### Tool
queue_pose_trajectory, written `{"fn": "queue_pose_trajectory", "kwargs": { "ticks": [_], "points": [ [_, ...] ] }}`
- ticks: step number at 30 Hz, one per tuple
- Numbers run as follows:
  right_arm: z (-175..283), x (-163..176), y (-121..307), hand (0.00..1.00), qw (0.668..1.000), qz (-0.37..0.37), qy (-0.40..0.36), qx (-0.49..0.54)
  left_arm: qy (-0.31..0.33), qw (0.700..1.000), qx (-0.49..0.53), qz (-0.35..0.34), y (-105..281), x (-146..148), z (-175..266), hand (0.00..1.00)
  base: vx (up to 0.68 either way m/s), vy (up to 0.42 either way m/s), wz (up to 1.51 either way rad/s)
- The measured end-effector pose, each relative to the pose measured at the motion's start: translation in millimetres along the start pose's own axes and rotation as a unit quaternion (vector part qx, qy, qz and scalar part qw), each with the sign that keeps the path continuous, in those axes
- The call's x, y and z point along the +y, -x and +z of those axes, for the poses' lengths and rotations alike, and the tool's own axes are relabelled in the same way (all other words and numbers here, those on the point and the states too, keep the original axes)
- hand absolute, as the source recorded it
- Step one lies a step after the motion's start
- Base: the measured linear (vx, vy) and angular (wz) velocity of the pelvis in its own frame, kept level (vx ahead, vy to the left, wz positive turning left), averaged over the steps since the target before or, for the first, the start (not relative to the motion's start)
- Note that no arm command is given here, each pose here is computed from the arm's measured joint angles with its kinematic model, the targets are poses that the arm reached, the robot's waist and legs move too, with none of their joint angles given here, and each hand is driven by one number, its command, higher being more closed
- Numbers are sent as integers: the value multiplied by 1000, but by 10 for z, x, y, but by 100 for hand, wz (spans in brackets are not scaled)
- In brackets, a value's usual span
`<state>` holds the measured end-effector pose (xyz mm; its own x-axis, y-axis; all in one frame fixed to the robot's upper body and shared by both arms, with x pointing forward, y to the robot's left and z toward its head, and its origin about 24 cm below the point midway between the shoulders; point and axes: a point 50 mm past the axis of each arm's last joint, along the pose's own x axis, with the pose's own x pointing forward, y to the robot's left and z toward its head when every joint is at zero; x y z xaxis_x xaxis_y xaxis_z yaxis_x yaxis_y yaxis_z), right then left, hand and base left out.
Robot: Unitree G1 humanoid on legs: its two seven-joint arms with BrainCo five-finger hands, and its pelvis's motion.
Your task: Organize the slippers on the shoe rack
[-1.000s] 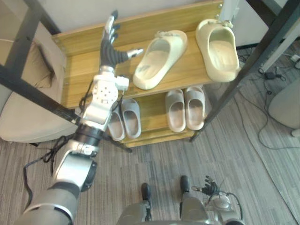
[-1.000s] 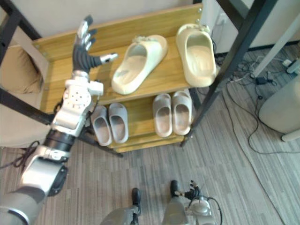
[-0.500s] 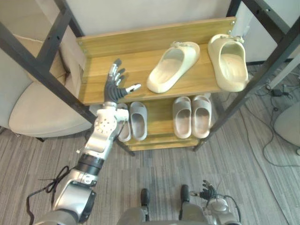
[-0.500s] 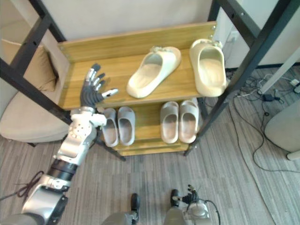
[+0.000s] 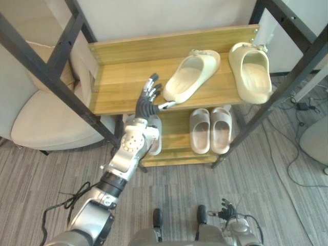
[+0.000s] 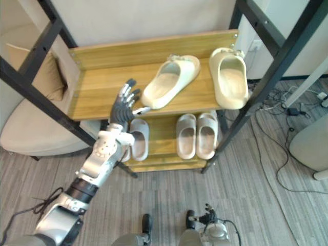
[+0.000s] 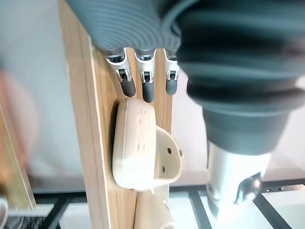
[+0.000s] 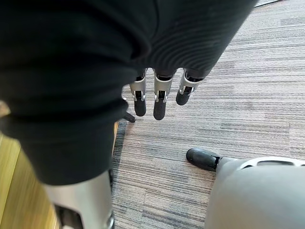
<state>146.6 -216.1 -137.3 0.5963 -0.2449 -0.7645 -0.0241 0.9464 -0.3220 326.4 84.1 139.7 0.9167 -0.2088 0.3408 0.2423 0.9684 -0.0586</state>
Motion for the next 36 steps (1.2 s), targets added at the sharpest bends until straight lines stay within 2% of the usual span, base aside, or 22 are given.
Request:
{"fn": "queue_pose_trajectory", "kwargs": {
  "ticks": [18, 23, 32, 36],
  "points": [
    [37, 5, -11, 0, 1000, -3, -2, -3, 15, 996, 4, -84, -143, -518, 15, 0, 4, 1, -4],
    [45, 6, -13, 0, 1000, -4, -6, -3, 24, 996, 5, -87, -168, -585, 17, 0, -3, 0, -5],
    [44, -3, -14, 0, 1000, -6, -10, -3, 16, 996, 7, -84, -211, -572, 17, 0, -6, 0, -1],
    [45, -5, -14, 0, 1000, -7, -11, -3, 17, 998, 5, -64, -242, -472, 39, 0, 1, -1, 1]
  ]
}}
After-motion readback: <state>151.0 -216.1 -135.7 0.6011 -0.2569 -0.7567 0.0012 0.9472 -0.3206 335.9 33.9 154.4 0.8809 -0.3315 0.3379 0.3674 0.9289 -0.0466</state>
